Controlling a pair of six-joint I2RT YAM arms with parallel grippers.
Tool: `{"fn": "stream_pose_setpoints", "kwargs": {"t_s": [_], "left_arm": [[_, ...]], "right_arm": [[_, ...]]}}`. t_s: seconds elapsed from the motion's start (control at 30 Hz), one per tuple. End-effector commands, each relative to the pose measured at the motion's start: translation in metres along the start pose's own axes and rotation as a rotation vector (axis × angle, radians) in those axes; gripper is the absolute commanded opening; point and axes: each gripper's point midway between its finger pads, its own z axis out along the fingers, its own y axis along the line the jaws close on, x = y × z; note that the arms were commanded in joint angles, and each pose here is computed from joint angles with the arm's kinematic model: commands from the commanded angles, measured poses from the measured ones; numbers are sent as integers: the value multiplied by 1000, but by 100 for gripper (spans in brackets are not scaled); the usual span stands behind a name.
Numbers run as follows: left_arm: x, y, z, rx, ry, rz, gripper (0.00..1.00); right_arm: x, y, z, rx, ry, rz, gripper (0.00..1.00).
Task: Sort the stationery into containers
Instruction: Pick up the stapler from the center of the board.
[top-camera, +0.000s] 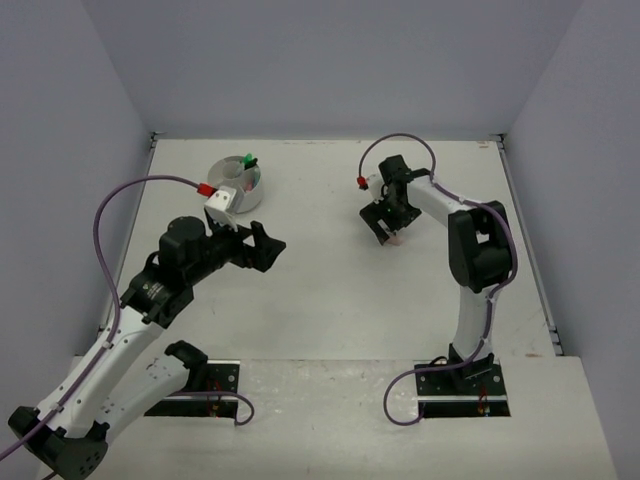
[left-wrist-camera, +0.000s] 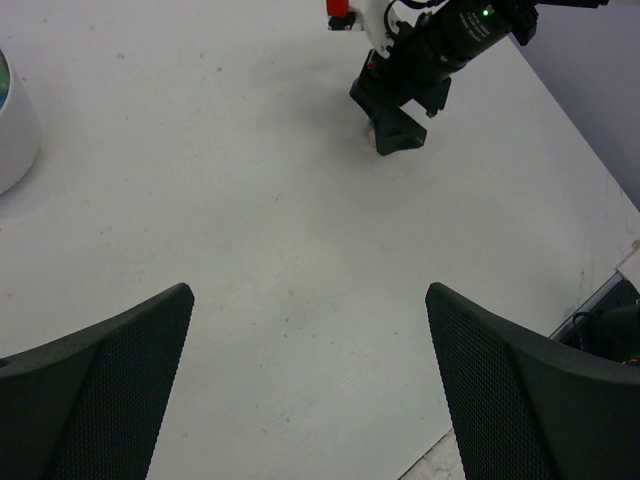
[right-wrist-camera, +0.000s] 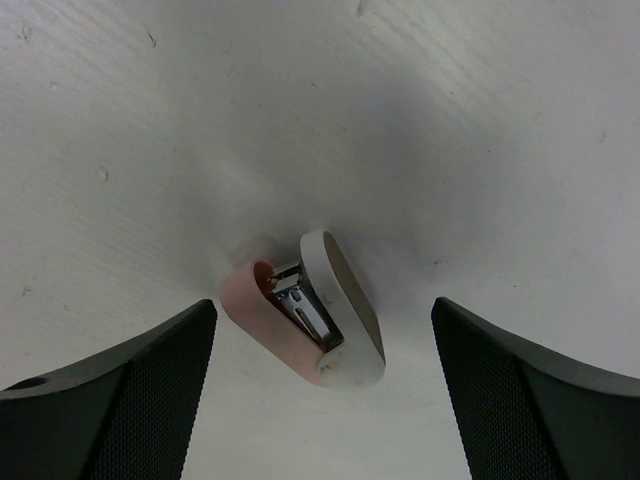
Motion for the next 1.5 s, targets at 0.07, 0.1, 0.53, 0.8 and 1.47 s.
{"fn": "stream_pose_setpoints", "kwargs": {"t_s": [0.07, 0.1, 0.53, 0.8, 1.47], "left_arm": [[3, 4, -1, -8, 4, 28, 100], [4, 4, -1, -10, 3, 26, 100], [13, 14, 24, -48, -68, -173, 100], [-8, -43, 37, 349, -246, -398, 100], [9, -57, 53, 442, -154, -368, 55]], "right_arm": [[-7, 12, -4, -96, 33, -5, 67], [-7, 12, -4, -98, 41, 9, 58], [-31, 77, -64, -162, -299, 167, 0], [-86, 211, -191, -348, -986, 122, 0], [-83, 274, -253, -501, -1158, 95, 0]]}}
